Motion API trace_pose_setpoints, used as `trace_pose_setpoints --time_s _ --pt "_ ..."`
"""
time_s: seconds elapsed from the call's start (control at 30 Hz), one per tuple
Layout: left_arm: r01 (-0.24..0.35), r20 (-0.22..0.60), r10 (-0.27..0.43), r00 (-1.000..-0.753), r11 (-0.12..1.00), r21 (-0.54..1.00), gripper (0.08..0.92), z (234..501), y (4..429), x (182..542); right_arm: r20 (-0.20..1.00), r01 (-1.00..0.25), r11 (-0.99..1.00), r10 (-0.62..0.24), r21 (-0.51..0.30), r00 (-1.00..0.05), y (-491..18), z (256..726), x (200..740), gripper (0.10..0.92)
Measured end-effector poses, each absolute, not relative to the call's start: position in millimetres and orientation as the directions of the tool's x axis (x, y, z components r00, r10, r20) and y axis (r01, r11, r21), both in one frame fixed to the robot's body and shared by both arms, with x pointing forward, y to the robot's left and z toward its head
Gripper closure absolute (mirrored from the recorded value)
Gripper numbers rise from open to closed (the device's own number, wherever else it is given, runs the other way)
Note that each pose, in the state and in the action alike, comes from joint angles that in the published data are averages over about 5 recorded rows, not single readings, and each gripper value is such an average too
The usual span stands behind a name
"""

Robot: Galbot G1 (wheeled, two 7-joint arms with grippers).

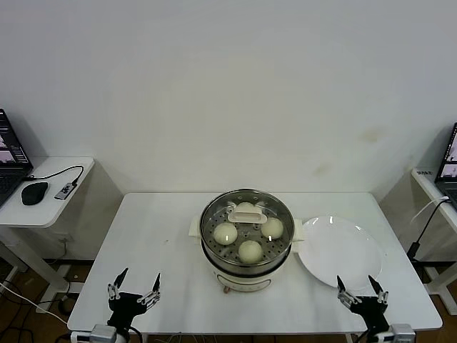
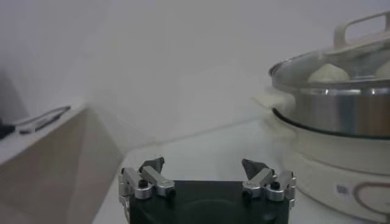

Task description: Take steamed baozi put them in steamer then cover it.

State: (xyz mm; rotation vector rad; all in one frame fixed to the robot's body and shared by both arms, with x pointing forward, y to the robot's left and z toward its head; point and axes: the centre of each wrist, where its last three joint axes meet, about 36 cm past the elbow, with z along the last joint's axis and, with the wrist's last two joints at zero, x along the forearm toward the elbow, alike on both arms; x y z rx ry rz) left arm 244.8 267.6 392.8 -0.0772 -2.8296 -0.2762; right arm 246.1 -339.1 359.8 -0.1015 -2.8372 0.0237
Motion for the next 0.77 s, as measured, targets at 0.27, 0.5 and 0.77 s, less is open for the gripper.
trace_pose_setpoints --time_s 0.27,0.5,0.77 --pt "0.078 0.311 0.025 -0.95 0.984 0.158 0.177 396.0 267.9 233.0 0.277 0.07 0.996 0.081 -0.052 -0.957 -338.2 362.4 242.0 0.2" --pt "0.073 0.316 0.021 -0.949 0.986 0.152 0.177 401.3 271.1 223.3 0.265 0.06 0.996 0.075 -0.066 -0.961 -337.5 368.9 241.2 0.2" --pt "0.081 0.306 0.034 -0.952 0.986 0.143 0.177 407.0 268.5 220.6 0.261 0.038 0.996 0.057 -0.075 -0.964 -336.0 374.3 241.3 0.2"
